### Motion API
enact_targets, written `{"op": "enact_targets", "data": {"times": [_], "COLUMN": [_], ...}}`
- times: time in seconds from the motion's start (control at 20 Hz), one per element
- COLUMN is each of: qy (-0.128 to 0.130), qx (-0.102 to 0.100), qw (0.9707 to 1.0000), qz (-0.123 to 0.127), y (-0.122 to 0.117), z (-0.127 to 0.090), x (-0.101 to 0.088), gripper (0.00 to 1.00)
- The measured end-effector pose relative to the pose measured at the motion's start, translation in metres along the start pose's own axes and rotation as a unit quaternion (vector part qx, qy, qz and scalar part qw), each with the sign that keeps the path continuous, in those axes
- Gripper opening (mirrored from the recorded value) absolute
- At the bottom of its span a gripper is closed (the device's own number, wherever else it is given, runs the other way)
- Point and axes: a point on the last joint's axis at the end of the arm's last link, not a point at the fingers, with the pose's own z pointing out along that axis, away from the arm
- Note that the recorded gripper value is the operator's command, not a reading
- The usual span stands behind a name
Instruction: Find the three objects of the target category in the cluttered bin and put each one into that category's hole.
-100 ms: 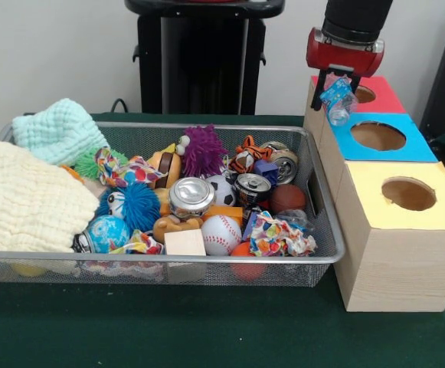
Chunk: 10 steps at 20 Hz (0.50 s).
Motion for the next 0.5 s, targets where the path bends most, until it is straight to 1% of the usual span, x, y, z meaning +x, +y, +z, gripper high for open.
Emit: {"op": "enact_targets", "data": {"times": [0.4, 0.5], "qy": [-0.002, -0.005], "qx": [-0.001, -0.001], "qw": [1.0000, 1.0000], "qz": [0.000, -0.001], "y": [0.0007, 0.0021], "z": [-0.0005, -0.0014], "x": [-0.0014, -0.0044], "gripper": [0.00, 0.00]}}
